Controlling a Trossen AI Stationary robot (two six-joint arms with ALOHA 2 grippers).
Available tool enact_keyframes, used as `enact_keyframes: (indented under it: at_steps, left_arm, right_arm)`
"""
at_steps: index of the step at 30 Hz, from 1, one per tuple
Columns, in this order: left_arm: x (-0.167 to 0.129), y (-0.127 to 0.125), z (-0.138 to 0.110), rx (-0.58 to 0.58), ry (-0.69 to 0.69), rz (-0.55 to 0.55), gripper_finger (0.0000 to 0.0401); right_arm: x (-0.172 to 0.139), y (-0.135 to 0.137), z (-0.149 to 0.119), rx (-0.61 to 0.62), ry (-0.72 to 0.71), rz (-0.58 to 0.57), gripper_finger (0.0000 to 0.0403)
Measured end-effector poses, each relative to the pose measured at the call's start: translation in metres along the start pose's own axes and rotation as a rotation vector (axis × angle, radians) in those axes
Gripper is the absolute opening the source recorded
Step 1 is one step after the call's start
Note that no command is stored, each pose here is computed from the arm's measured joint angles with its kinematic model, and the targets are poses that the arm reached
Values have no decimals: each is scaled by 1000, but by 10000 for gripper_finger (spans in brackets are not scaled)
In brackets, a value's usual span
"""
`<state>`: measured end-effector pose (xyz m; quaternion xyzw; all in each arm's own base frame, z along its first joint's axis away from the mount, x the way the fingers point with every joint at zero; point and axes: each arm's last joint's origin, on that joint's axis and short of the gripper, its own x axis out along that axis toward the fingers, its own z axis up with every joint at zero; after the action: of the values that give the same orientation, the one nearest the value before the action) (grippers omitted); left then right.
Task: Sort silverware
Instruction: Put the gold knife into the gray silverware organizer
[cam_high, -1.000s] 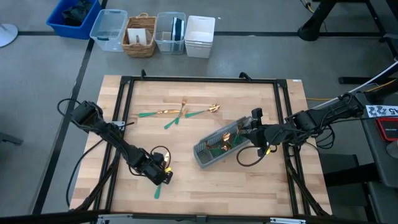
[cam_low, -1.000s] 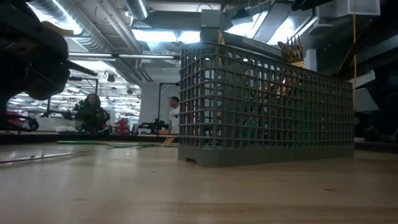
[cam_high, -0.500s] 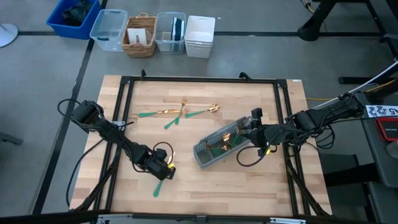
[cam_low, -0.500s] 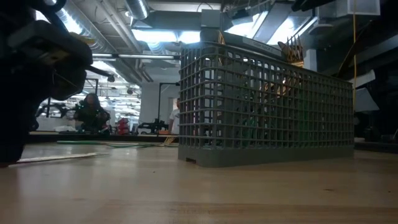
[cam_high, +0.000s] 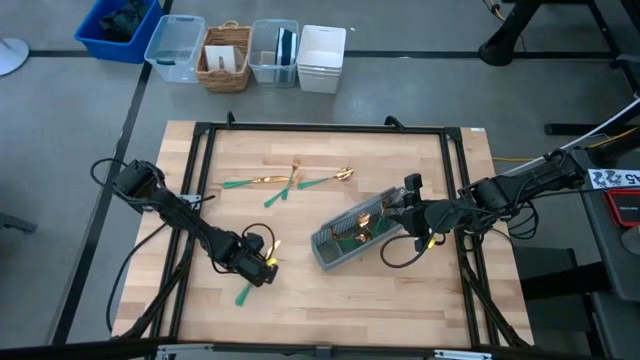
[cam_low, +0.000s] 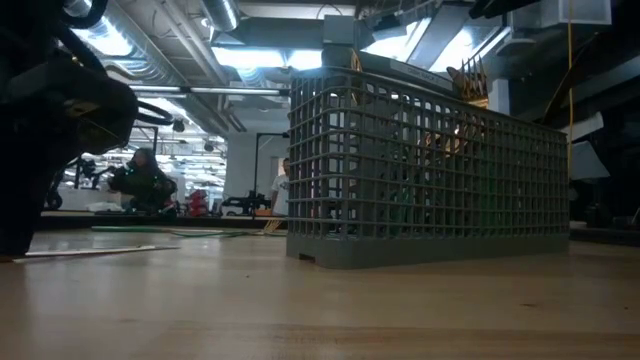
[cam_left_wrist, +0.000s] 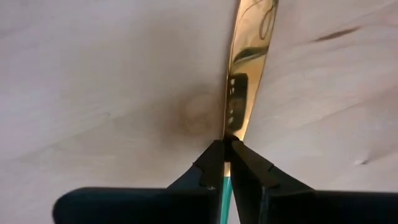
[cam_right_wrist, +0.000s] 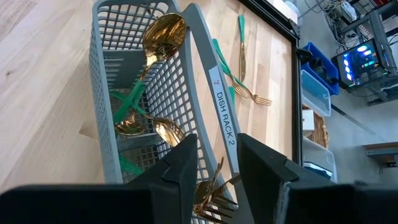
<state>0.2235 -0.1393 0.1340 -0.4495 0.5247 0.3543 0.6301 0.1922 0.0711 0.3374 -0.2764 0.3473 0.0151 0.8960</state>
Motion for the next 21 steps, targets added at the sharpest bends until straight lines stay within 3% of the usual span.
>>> enact_keyframes:
  at_steps: [14,21]
  left_arm:
    - [1,-5,-2,179,15,-53,39]
    - [1,-5,-2,304,15,-59,86]
  right_arm:
    - [0,0,0,0,-1,0,115]
    - [0,0,0,0,-1,0,115]
